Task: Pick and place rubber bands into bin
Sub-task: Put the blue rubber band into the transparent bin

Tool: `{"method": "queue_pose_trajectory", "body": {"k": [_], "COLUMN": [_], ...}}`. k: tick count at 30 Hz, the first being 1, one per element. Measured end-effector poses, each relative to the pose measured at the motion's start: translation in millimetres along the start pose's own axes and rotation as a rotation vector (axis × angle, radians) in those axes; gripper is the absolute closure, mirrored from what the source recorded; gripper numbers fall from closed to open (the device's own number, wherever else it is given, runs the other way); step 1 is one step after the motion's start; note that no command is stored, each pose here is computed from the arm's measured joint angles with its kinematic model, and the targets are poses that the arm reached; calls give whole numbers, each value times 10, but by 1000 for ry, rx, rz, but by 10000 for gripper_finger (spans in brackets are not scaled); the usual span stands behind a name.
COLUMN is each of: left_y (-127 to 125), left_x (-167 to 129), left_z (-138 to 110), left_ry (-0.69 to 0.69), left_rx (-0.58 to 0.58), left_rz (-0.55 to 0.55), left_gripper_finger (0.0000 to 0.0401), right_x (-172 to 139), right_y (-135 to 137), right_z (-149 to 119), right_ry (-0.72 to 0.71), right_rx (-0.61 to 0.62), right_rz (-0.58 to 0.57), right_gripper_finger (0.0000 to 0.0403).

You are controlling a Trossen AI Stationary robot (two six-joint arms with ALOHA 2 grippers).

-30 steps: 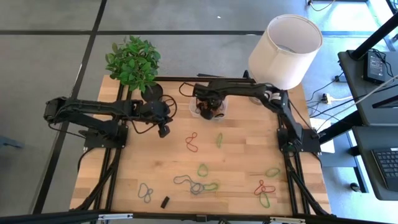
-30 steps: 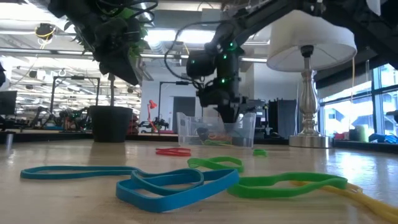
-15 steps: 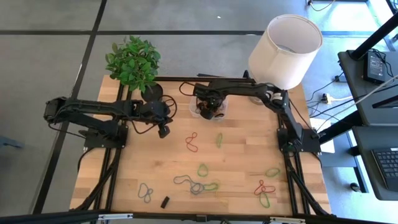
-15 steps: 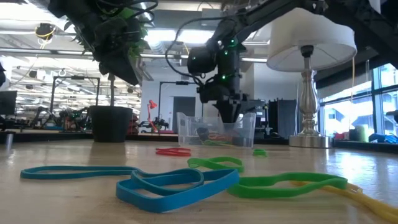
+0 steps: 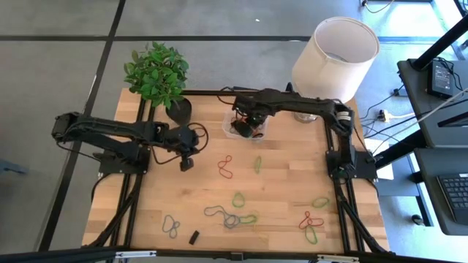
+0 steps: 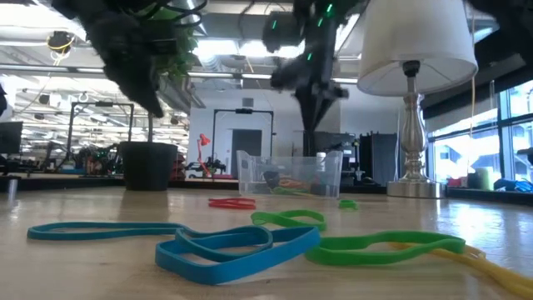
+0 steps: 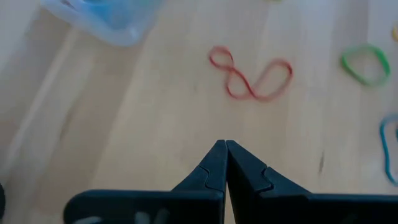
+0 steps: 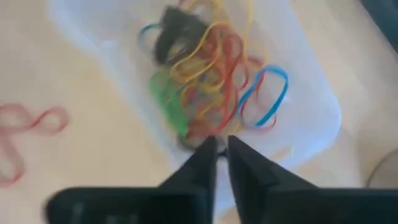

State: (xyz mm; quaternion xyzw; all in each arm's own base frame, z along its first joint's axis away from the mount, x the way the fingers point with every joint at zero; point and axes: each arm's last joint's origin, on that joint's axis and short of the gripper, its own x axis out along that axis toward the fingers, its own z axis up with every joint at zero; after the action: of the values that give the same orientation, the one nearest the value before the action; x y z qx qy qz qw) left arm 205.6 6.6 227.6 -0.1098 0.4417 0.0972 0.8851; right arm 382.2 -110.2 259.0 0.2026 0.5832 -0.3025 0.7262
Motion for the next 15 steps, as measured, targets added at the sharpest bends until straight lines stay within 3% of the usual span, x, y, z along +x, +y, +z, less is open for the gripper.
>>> {"method": "queue_pose_trajectory", "body": {"k": [2,5,15], "left_y": [-51,-149,-526], "left_x": [-5,-16,-179], "left_z": [-47,-109,-177], "left_ry": [34,68,106], "left_rx": [3,18,64], "left_rz": [-9,-23,11], "left_gripper_finger": [399,399,399], "right_x": [-177,-313,-322], "right_y": [88,209,360], "right_z": [-155,-492,-1790], "right_ry": [-27,-46,-105], "right_rx": [-16,-43,29], "right_rz": [24,59,256], "right_gripper_finger": [390,394,397]}}
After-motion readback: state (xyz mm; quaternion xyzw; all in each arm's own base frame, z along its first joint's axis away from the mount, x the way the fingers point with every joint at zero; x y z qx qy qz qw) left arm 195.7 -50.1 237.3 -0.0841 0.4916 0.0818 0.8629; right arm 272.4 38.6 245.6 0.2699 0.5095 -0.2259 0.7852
